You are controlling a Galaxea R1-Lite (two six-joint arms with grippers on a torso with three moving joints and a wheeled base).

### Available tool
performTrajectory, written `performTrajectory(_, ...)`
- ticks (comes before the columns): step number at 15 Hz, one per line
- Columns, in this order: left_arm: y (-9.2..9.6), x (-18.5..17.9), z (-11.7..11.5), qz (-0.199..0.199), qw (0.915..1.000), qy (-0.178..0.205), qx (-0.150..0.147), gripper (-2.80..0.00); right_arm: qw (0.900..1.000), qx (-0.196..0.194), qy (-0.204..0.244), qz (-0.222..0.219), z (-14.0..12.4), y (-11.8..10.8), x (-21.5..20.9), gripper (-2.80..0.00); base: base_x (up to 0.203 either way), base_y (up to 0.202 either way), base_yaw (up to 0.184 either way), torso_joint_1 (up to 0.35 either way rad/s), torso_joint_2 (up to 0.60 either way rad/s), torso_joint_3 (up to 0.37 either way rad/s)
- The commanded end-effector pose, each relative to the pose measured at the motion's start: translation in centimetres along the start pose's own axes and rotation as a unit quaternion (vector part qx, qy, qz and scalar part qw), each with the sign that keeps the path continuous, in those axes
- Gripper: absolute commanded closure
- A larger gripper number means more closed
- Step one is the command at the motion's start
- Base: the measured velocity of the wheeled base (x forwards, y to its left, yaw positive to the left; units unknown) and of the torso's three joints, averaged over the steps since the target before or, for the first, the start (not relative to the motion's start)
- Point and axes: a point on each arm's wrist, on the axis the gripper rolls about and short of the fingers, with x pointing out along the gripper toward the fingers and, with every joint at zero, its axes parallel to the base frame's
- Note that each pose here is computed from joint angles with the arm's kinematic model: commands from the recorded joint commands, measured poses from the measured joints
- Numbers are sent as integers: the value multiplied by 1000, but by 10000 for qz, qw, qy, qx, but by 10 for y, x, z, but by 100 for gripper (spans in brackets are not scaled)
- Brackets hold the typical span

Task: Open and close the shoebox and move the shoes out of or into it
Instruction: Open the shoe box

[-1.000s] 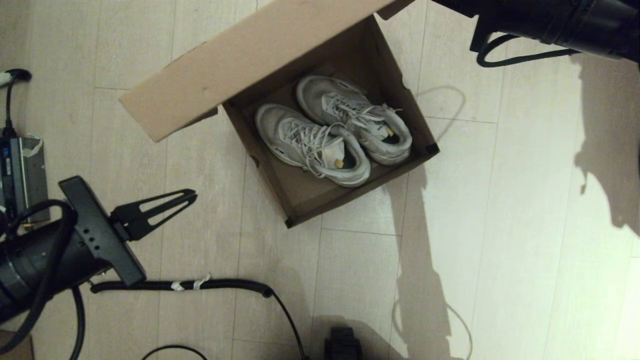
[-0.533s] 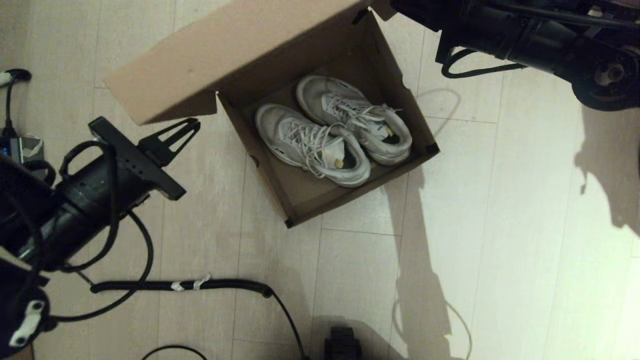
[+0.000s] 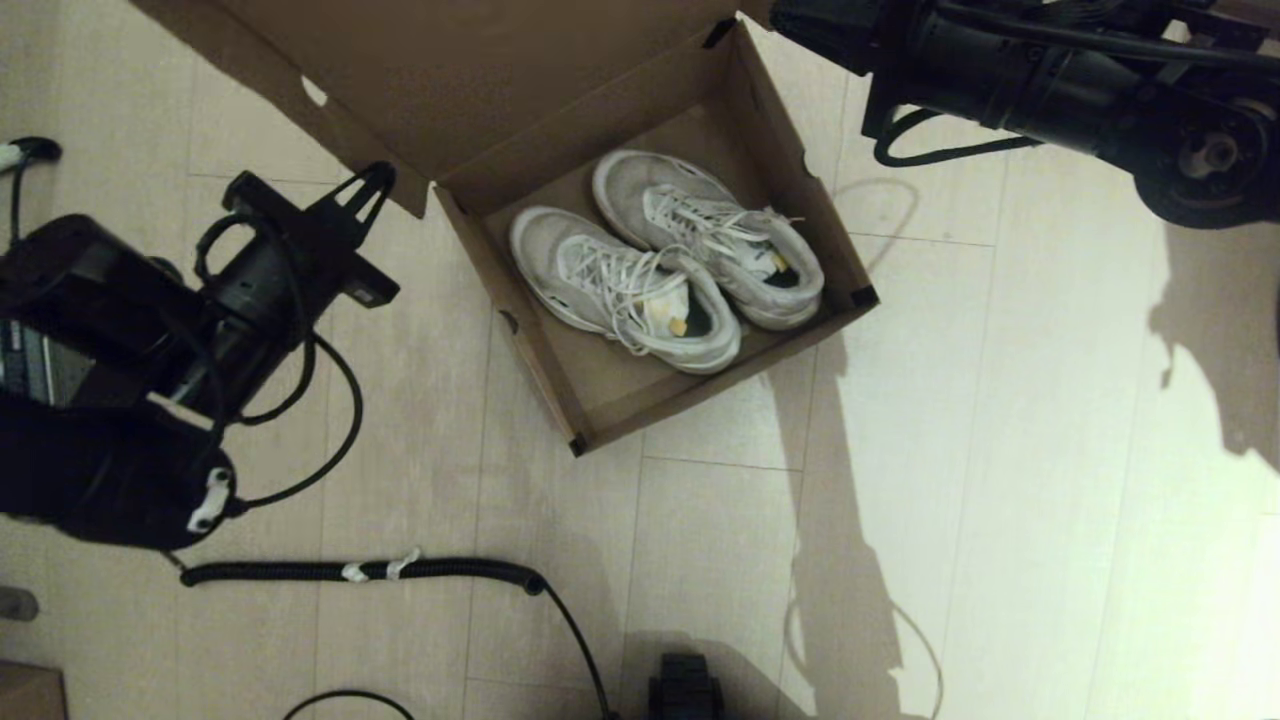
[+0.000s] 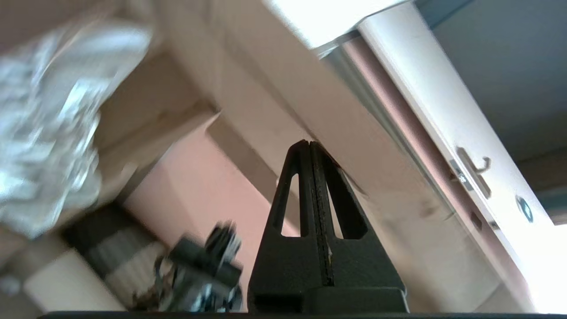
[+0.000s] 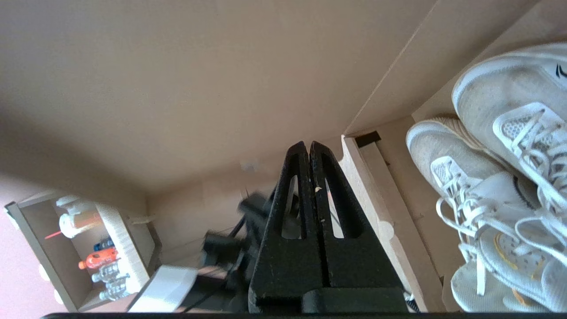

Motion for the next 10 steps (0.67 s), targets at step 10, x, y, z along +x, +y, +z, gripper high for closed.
performTrajectory(10, 22, -45, 10, 956, 9952, -89, 209, 0, 9731, -1020, -481, -2011, 27, -77, -90, 0, 0, 0, 0, 0, 0, 0)
